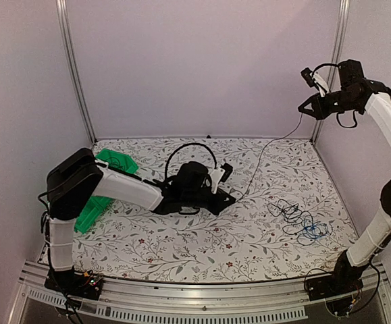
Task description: Untangle the cables
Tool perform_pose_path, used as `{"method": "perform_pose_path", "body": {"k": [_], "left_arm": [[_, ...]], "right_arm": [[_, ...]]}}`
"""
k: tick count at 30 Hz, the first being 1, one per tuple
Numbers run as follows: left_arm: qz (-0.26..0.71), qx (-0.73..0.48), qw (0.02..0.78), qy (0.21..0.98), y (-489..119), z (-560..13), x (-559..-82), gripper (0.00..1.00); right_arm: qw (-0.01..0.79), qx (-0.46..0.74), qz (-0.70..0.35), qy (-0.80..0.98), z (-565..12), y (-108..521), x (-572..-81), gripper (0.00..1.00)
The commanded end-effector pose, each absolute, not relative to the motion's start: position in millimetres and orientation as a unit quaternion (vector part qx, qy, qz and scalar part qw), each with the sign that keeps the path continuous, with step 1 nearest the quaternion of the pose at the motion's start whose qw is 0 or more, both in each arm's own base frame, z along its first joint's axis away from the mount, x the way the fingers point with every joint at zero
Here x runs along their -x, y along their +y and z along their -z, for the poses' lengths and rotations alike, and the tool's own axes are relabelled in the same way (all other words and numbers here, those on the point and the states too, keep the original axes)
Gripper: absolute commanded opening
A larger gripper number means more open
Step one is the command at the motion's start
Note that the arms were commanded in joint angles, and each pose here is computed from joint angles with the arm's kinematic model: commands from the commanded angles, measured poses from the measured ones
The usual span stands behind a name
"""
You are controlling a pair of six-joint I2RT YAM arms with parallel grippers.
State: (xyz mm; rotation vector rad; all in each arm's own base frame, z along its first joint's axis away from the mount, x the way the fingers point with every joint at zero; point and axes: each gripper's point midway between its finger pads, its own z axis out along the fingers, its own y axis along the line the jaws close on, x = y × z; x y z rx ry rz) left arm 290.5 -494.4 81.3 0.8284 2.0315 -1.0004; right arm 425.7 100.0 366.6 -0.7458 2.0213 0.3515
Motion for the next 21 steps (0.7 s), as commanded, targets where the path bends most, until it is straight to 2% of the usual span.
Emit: {"method": "perform_pose_path", "body": {"k": [1,3,7,14,21], "left_arm": [[0.372,-0.303,0.444,0.757,-474.4,-179.5,-330.8,0.0],[0.362,-0.291,0.47,0.751,-462.7,-209.8,-345.8,0.0],[0.333,-0.264,0.488,0.763,-432.4,-242.9,-378.7,0.0],[0.277,-0.229,0.51,0.781,-373.8,-287.2,-428.5,0.0],[0.22,-0.201,0.531,0.794,-313.8,-312.2,-458.6,0.0]], "right_arm": [[0.408,0.344,-0.234,0.813,-326.6,127.1,-394.1,0.19],[0.373,0.343,-0.258,0.823,-300.6,131.4,-387.4,0.32],[0.318,0.325,-0.287,0.843,-256.6,133.6,-381.2,0.41],[0.278,0.308,-0.291,0.862,-204.2,130.3,-366.6,0.44],[0.237,0.285,-0.285,0.884,-144.4,123.4,-339.3,0.44]]}}
